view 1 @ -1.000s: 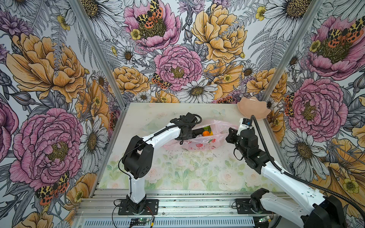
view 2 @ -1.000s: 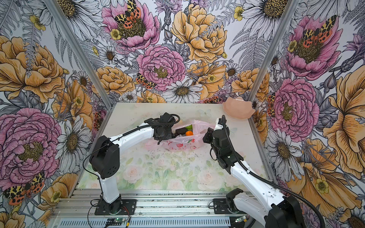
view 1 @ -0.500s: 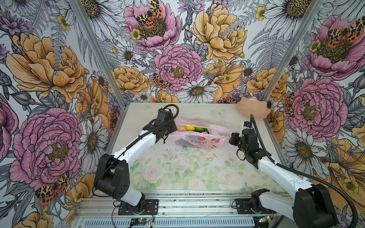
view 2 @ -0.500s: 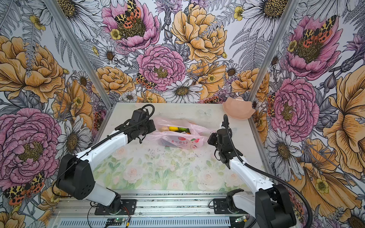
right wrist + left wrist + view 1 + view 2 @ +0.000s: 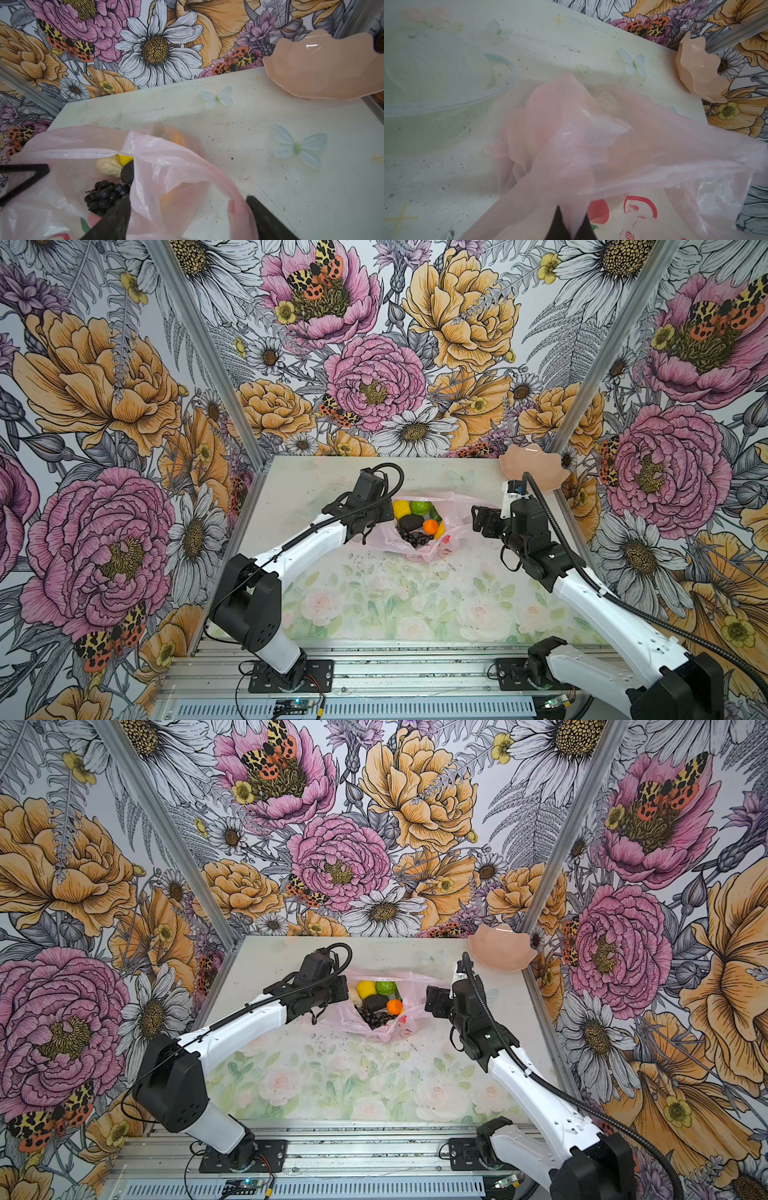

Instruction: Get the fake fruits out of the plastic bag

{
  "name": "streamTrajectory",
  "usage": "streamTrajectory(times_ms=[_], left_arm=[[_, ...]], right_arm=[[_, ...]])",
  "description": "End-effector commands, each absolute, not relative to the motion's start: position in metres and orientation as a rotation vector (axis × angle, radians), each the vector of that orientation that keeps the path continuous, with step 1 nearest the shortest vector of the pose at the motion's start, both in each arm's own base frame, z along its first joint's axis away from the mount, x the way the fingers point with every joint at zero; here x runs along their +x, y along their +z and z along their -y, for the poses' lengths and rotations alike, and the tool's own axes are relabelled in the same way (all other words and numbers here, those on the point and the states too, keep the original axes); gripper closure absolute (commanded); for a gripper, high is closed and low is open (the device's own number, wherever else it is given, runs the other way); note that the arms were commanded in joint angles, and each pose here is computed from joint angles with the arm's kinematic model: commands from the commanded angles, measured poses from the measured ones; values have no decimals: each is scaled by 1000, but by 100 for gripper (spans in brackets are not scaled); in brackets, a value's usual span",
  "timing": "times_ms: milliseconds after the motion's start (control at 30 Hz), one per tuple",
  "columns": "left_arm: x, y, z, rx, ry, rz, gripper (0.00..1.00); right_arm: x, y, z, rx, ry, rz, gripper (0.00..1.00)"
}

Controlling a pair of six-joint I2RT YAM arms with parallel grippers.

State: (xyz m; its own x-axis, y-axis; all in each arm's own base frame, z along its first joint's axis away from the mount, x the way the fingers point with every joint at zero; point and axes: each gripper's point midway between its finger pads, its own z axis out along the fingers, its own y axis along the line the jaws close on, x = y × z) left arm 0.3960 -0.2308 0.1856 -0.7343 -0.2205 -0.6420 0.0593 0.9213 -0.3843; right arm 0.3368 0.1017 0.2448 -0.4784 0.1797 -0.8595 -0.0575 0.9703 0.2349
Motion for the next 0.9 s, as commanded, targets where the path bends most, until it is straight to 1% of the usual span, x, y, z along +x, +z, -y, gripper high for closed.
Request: streamTrajectory(times_ms=[0, 100, 167, 267, 500, 700, 800, 833, 867], left_arm=[[401, 197, 229, -96, -457, -2316, 100], [401, 198, 233, -84, -453, -2313, 100], [400, 198, 236, -78, -457, -2314, 100], [400, 198, 238, -73, -463, -2315, 100], [399, 199, 239, -74, -478, -2323, 100], [399, 196, 237, -90, -511, -2340, 100], [399, 194, 235, -94, -525, -2348, 100], [399, 194, 234, -99, -531, -2350, 100], [400, 194, 233, -106, -537, -2351, 100]], right_arm=[[318, 257, -86, 28, 60, -2094, 10], [313, 278, -95, -41, -13, -2082, 10], [314, 289, -109, -95, -20, -2076, 11], [323, 289, -138, -187, -29, -2095, 11], [359, 227, -189, -236, 20, -2279, 12], [382, 184, -196, -207, -92, -2362, 14], [393, 166, -198, -215, -147, -2387, 18], [396, 162, -199, -220, -158, -2395, 21], [400, 157, -201, -227, -165, -2403, 28]])
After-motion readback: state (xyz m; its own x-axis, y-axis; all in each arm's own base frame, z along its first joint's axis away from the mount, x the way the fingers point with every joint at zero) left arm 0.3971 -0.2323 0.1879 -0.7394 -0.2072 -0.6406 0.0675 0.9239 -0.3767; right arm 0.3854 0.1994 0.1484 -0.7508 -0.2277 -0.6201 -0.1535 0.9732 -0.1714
